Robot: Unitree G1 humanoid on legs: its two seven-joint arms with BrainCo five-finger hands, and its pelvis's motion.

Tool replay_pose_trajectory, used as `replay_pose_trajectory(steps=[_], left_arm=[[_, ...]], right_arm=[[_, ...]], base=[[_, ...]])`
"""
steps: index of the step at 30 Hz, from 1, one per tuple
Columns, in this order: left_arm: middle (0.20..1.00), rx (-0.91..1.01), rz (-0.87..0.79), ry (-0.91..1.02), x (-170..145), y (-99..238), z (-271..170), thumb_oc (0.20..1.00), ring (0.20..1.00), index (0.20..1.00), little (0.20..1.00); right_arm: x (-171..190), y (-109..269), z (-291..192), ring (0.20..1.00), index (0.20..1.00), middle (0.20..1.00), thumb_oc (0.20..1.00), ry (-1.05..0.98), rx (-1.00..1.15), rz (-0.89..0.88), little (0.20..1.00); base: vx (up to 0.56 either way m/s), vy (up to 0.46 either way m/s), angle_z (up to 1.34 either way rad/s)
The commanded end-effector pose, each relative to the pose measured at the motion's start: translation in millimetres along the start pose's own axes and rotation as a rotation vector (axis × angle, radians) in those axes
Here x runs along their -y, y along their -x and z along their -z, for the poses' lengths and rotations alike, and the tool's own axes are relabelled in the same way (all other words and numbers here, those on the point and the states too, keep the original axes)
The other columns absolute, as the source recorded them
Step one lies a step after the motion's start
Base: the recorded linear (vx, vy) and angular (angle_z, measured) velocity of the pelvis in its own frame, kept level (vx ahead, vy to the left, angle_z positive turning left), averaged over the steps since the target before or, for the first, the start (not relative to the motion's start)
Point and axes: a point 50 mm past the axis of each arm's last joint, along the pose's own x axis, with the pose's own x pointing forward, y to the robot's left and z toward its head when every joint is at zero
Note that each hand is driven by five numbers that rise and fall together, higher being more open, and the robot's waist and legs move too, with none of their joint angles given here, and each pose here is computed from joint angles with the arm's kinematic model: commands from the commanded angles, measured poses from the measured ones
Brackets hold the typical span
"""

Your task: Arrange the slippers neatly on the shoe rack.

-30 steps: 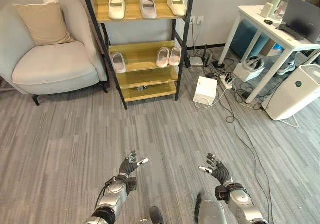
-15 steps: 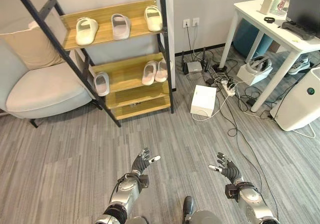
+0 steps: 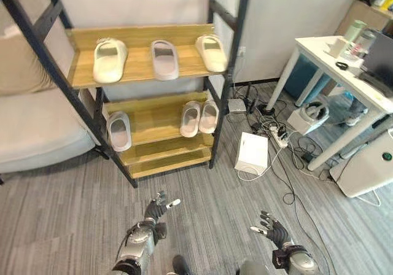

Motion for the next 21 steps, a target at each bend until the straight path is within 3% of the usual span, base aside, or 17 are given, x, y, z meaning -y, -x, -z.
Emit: replay_pose_trajectory(steps=[1, 11, 21], left_arm=[[1.000, 0.099, 0.041, 0.013, 12, -1, -16, 1.000, 1.000, 1.000, 1.000], [1.000, 0.106, 0.088, -0.017, 24, -3, -18, 1.000, 1.000, 1.000, 1.000], [1.000, 0.120, 0.091, -0.009, 27, -4, -22, 1.000, 1.000, 1.000, 1.000]], right_arm=[[4, -9, -35, 1.000, 1.000, 1.000, 1.000, -0.014, 0.140, 0.002, 1.000], [11, -2, -27, 1.000, 1.000, 1.000, 1.000, -0.022, 0.128, 0.025, 1.000], [26, -1, -29, 1.000, 1.000, 1.000, 1.000, -0.013, 0.124, 0.047, 1.000]], base=[[0.21, -0.057, 0.53], [0.23, -0.095, 0.51], [0.09, -0.114, 0.00]])
